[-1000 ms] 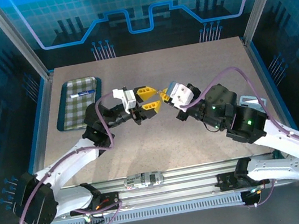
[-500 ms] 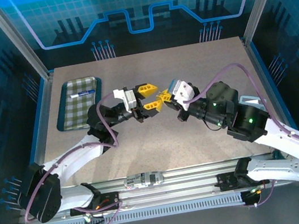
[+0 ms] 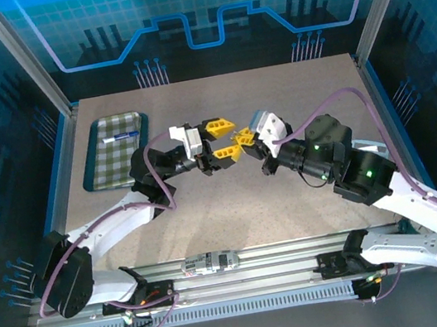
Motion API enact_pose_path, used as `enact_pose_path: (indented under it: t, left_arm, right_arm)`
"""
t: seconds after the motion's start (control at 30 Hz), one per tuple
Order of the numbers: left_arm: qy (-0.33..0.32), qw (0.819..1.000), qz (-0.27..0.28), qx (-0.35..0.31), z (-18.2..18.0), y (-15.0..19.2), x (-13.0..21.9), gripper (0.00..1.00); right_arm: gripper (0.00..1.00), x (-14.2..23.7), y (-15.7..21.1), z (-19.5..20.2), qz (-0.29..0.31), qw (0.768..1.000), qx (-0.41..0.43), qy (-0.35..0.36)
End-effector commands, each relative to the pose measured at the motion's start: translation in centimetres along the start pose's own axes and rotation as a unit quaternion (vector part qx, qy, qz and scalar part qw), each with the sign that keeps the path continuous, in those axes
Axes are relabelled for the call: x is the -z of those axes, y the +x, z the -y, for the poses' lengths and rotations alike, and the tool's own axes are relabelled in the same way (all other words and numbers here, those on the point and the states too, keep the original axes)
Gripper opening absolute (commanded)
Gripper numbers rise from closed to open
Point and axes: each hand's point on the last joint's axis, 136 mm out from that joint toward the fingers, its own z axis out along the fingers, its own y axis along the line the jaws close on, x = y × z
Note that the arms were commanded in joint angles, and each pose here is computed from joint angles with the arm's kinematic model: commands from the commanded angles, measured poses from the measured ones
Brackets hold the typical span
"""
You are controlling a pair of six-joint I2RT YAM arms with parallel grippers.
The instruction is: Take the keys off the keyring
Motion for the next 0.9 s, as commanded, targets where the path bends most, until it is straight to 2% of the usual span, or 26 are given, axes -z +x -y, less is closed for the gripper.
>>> enact_pose_path:
  t: [0.0,0.1,0.27,0.37,0.47,0.57,0.73,0.87]
  left_arm:
    - [0.030,0.999,0.026,-0.027,1.1,-2.0,-0.8,0.49]
    - [0.034,0.998,0.031,-0.032,1.0,-2.3,-1.1,0.48]
    - [0.036,0.998,0.036,-0.041,1.0,-2.8,-1.2,0.30]
    - [0.038,0.998,0.041,-0.040,1.0,-3.0,-1.3,0.24]
    - [0.044,0.997,0.044,-0.040,1.2,-3.3,-1.3,0.09]
    - [0.051,0.997,0.041,-0.035,1.3,-3.5,-1.4,0.00]
    - [0.044,0.998,0.030,-0.023,1.1,-3.3,-1.0,0.00]
    - [0.024,0.999,0.018,0.013,0.0,-3.2,-0.6,0.00]
  right_arm:
    - [0.00,0.2,-0.7,0.1,0.006,1.000,-0.013,-0.008]
    - [0.00,0.1,-0.6,0.0,0.006,1.000,-0.016,-0.011]
    - [0.00,0.2,-0.3,0.0,0.001,1.000,-0.020,-0.012]
    - [0.00,0.2,-0.1,-0.1,-0.002,1.000,-0.022,-0.014]
    - [0.00,0.1,0.2,0.0,-0.004,1.000,-0.024,-0.013]
    - [0.00,0.2,0.4,0.0,-0.006,1.000,-0.024,-0.013]
    - [0.00,0.5,0.7,0.3,-0.008,1.000,-0.019,-0.006]
    - [0.00,0.9,0.8,0.6,-0.005,1.000,0.017,0.006]
